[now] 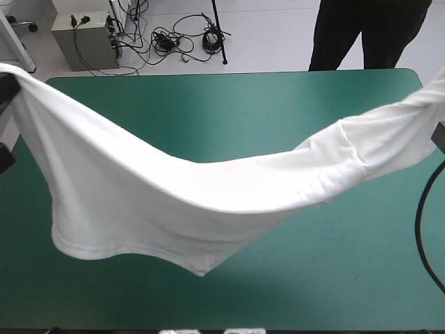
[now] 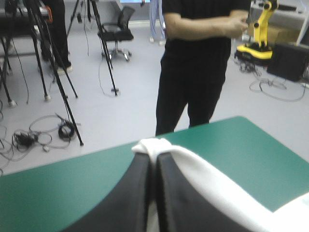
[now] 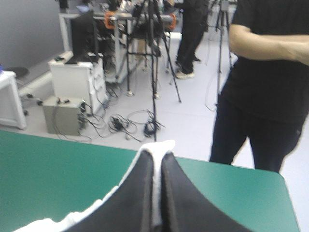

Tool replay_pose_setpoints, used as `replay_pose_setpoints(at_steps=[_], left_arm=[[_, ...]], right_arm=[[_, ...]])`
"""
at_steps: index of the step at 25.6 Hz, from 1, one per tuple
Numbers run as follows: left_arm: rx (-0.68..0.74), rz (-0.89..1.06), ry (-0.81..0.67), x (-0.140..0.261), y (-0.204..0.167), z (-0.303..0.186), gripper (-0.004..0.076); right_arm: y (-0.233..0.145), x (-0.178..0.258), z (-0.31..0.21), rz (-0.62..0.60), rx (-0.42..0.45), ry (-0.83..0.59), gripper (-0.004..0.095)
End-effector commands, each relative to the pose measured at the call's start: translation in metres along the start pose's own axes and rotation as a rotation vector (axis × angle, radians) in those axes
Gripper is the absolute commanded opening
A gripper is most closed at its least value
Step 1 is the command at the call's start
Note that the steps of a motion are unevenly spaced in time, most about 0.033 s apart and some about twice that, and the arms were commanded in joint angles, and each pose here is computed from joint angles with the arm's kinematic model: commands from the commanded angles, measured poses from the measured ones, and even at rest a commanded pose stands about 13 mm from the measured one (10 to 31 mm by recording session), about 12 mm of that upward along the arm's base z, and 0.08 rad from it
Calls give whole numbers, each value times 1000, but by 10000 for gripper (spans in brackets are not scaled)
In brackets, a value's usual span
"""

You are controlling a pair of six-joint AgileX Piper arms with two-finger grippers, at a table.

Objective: Fold the cloth

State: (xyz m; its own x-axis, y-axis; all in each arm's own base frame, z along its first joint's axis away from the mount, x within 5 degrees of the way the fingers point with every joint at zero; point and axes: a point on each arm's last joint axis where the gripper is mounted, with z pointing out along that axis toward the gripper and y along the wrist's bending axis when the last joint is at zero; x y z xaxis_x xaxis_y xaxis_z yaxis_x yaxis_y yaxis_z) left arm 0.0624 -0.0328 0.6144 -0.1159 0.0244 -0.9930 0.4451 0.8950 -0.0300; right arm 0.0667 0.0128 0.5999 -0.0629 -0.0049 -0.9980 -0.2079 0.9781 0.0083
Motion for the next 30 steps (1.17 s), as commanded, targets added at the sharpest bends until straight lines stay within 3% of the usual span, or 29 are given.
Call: replay_pose_setpoints(at_steps=[1,11,22,24,30], left_arm=[[26,-30,163,23,0,31,-9],[-7,-87,558,116,11,148,-9],[-130,34,641,193,36,287,-9],[-156,68,636,223,43,330,-9],[-133,80,535,265,46,385,-9]], right_arm=[[-12,6,12,-57,136,-2,-17],[-24,62,111,-244,377,245,-17],[-17,139,253,-388,431,538,-17],[-26,162,283,-341,434,573,-17],[-53,187,311,-151,380,611,-17]])
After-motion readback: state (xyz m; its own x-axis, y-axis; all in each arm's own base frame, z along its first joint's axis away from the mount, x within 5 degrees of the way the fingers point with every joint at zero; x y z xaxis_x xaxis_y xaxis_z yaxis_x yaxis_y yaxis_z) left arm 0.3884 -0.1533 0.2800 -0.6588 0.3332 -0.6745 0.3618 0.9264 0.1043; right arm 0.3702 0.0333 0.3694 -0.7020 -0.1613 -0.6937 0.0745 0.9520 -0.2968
